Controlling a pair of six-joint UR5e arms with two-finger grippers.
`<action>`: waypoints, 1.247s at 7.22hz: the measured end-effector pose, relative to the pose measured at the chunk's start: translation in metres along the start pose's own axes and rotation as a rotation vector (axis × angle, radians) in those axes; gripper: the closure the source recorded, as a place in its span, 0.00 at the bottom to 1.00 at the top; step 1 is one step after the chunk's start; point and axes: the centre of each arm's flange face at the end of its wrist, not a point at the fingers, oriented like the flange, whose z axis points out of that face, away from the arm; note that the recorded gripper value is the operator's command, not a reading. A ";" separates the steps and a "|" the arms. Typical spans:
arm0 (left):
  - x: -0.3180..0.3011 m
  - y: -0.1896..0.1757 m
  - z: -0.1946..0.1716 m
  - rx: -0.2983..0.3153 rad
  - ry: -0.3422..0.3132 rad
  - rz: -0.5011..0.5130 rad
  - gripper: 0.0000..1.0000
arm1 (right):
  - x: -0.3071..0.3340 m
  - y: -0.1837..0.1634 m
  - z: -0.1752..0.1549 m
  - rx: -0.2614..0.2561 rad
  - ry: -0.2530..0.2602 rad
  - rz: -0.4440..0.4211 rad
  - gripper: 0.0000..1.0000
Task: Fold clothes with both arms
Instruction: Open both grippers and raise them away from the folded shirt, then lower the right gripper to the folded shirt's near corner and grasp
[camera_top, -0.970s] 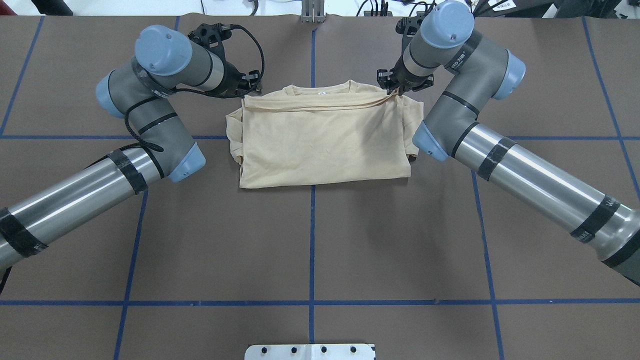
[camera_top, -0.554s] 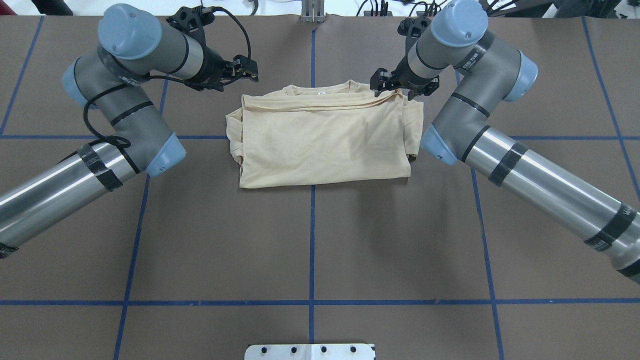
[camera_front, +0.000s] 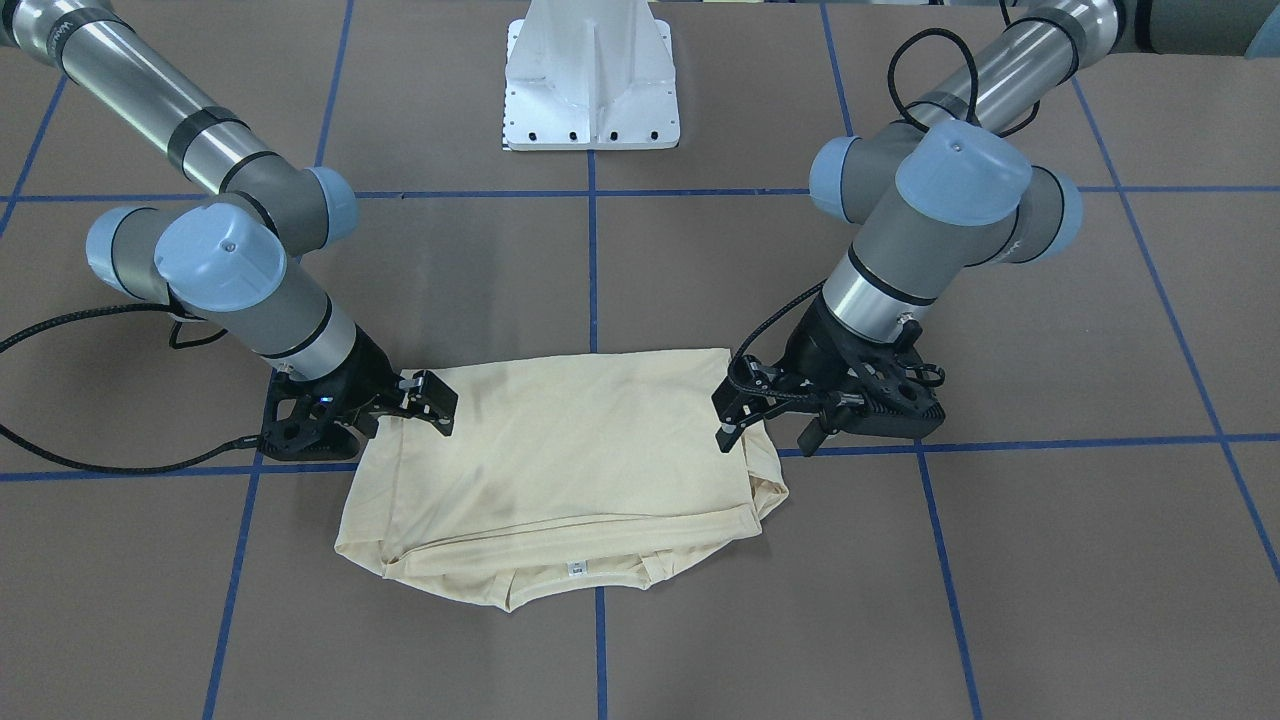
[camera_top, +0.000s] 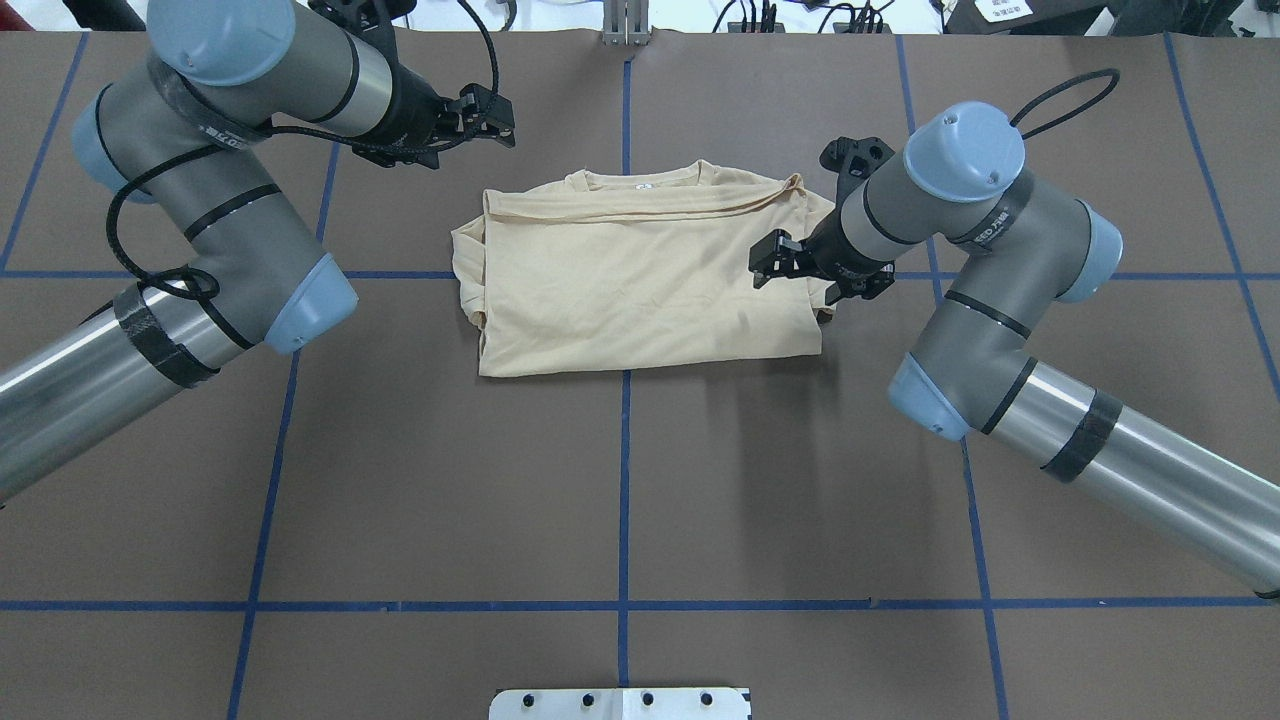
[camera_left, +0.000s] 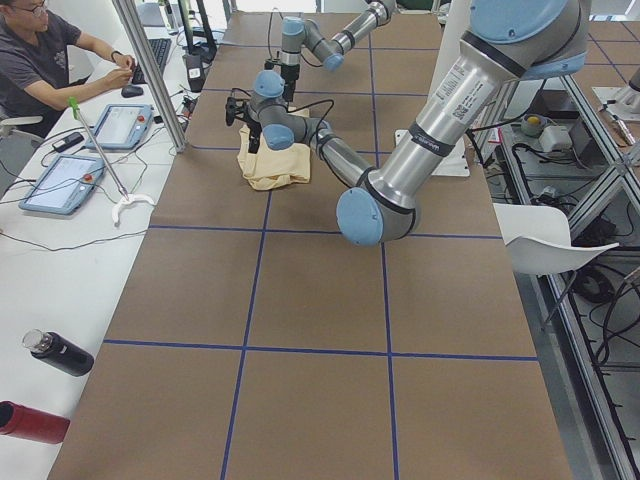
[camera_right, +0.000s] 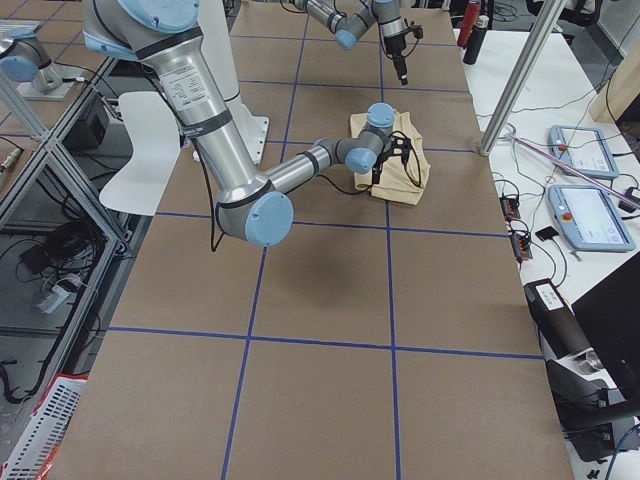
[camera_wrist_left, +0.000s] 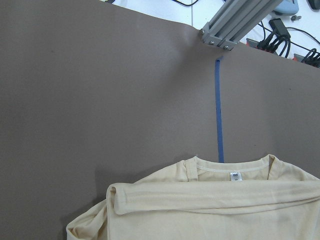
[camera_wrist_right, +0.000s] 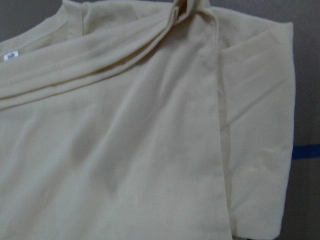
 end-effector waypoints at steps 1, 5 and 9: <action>0.001 0.000 -0.001 0.001 0.001 0.001 0.00 | 0.007 0.010 0.010 -0.016 0.015 0.012 0.00; -0.002 0.000 0.000 0.001 -0.003 0.000 0.00 | 0.015 0.018 0.023 -0.047 0.076 0.046 0.18; -0.011 0.001 0.003 0.001 -0.017 -0.005 0.00 | 0.005 0.027 0.023 -0.054 0.066 0.057 1.00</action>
